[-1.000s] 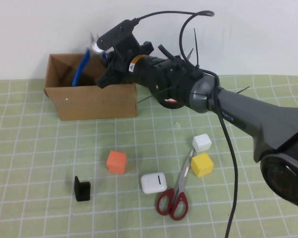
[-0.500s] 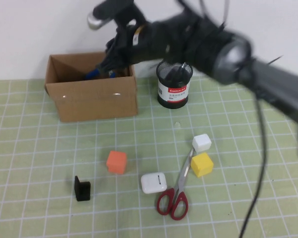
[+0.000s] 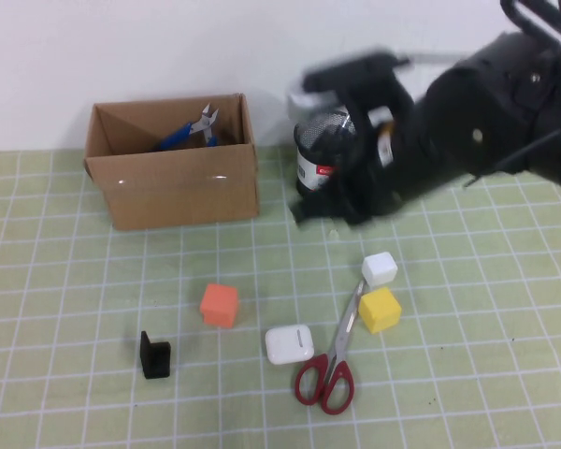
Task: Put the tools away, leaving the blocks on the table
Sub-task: Place the Pliers into the box, then pick up the scissors from the table
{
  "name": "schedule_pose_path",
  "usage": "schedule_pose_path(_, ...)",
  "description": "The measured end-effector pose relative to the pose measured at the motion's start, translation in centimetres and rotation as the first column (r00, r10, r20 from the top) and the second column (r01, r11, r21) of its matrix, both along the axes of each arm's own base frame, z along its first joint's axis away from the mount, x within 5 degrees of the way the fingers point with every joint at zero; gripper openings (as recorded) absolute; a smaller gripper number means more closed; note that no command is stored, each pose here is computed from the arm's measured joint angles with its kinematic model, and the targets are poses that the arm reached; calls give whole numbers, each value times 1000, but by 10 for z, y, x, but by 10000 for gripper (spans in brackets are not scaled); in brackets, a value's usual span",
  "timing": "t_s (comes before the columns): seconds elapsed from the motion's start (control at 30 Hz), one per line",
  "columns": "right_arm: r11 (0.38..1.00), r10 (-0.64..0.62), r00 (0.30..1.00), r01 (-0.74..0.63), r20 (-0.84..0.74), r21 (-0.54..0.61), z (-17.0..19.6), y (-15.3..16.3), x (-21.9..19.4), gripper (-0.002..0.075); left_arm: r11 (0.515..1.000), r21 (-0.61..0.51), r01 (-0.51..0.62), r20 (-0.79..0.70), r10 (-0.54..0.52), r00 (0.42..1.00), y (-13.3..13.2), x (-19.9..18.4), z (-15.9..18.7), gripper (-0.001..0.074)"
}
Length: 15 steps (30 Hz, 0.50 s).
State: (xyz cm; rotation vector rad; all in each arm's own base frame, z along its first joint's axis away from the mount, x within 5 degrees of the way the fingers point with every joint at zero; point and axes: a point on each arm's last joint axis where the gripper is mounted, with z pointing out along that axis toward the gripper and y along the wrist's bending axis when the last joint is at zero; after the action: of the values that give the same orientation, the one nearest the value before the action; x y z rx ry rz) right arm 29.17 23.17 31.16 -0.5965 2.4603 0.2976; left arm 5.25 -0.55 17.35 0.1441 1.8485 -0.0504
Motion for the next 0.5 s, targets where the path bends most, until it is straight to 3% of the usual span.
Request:
schedule_pose_path(0.17, 989, -85, 975, 57, -207, -136, -35, -8, -9, 20, 1000, 0, 0, 0, 0, 1000, 0, 0, 0, -4)
schedule_pose_path(0.4, 975, -179, 912, 114, -370, -190, -96, 8, 3, 272, 1000, 0, 0, 0, 0, 1000, 0, 0, 0, -4)
schedule_pose_path(0.5, 973, -207, 889, 145, -408, -177, -121, 16, 9, 316, 1000, 0, 0, 0, 0, 1000, 0, 0, 0, -4)
